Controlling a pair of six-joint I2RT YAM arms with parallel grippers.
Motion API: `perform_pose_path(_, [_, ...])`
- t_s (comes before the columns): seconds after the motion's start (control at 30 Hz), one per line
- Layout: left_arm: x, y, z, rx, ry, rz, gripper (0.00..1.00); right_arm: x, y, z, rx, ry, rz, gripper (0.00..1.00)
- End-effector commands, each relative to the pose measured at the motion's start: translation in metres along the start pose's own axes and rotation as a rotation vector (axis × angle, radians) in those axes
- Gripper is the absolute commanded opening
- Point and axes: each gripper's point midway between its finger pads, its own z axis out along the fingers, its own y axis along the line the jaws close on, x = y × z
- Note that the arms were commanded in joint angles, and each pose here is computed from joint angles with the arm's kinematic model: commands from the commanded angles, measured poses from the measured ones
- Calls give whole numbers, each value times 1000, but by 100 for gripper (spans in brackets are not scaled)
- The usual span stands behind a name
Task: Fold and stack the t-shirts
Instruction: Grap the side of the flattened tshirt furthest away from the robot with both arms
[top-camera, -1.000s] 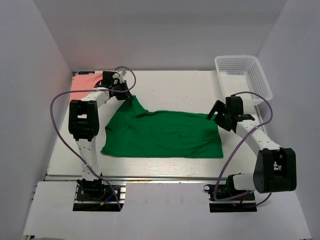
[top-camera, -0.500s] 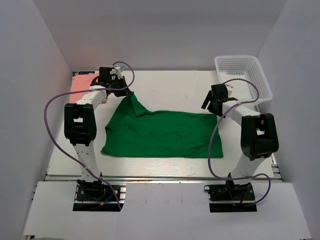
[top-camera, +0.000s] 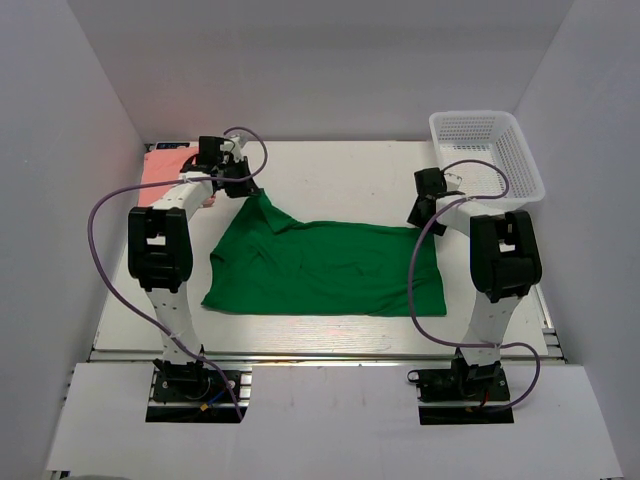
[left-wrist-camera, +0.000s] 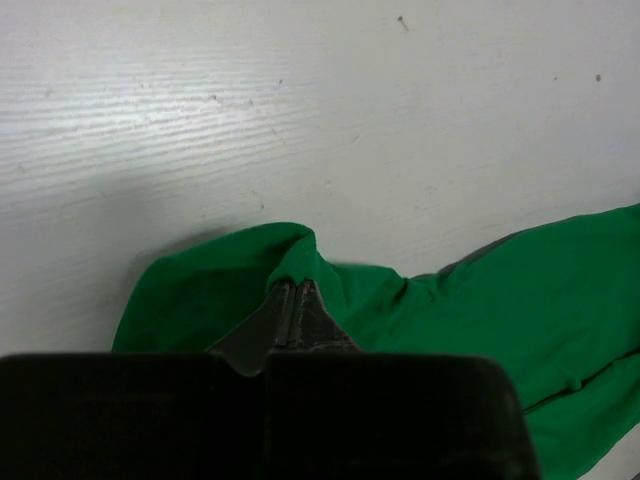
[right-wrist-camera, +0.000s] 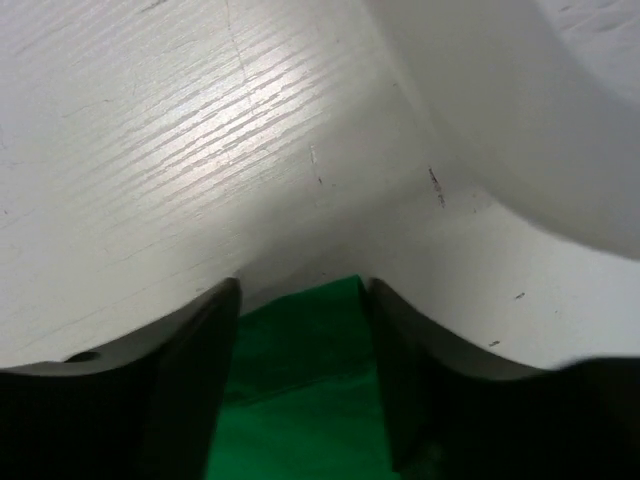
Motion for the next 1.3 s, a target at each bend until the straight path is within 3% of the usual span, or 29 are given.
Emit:
perform_pose_path(0.0, [-11, -6, -30, -35, -45, 14, 0, -4, 4, 0, 3, -5, 10, 55])
perform_pose_path(0.07, [-7, -8, -37, -45, -47, 3, 0, 0, 3, -4, 0, -6, 13, 32])
perform_pose_path(0.1, [-6, -9, -40, -44, -49, -5, 0, -1, 2, -5, -1, -16, 16, 11])
perform_pose_path(0.17, [4, -8, -45, -57, -39, -11, 0, -1, -3, -10, 2, -25, 27, 0])
perform_pose_path(0.5, [48, -9, -93, -152, -42, -126, 0, -30, -7, -40, -16, -119, 10, 0])
perform_pose_path(1.07, [195, -17, -146, -165, -38, -332, 0, -34, -29, -84, -38, -176, -5, 0])
perform_pose_path(1.27, [208, -4, -164, -268, -73, -367, 0, -36, -36, -97, -37, -189, -6, 0])
